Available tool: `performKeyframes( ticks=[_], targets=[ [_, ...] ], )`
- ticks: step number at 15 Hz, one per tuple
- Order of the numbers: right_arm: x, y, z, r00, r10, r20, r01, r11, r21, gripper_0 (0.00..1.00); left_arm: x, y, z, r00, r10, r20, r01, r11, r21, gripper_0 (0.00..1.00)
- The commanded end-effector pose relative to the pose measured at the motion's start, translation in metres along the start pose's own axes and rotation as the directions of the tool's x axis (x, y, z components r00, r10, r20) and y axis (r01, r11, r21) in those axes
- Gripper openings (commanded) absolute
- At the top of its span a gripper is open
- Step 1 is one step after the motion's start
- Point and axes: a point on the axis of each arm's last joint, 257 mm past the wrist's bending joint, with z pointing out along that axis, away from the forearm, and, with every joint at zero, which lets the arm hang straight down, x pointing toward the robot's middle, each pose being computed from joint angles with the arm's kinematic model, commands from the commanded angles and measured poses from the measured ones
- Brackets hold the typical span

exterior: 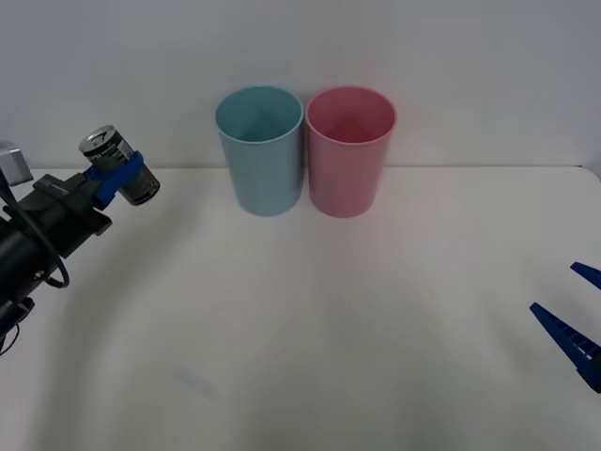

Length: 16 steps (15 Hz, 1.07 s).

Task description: Grasp the object on the table and drop it into the matching bin: aluminum can to the light blue bin, PET bottle to the pink bin.

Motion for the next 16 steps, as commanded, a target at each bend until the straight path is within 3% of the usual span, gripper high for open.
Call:
performKeyframes(
  ticks=[1, 5, 11, 16],
  targets=[
    [0.0, 0.0, 0.0, 1.0, 0.0, 0.0, 0.0, 1.0, 0.0, 1.0, -0.016, -0.005, 0.016, 1.0, 0.005, -0.004, -0.005, 0.9998, 0.017, 0.0],
    [0.0, 0.0, 0.0, 1.0, 0.0, 0.0, 0.0, 1.0, 0.0, 1.0, -0.036, -0.019, 0.06, 0.9995, 0.019, -0.024, -0.018, 0.9983, 0.055, 0.0],
    [0.0, 0.0, 0.0, 1.0, 0.0, 0.0, 0.0, 1.0, 0.0, 1.0, -0.03, -0.011, 0.145, 0.9936, 0.056, -0.098, -0.046, 0.9944, 0.095, 0.0],
    [0.0, 0.0, 0.0, 1.0, 0.0, 0.0, 0.0, 1.0, 0.0, 1.0, -0.018, -0.005, 0.203, 0.9812, 0.116, -0.155, -0.098, 0.988, 0.12, 0.0]
  ],
)
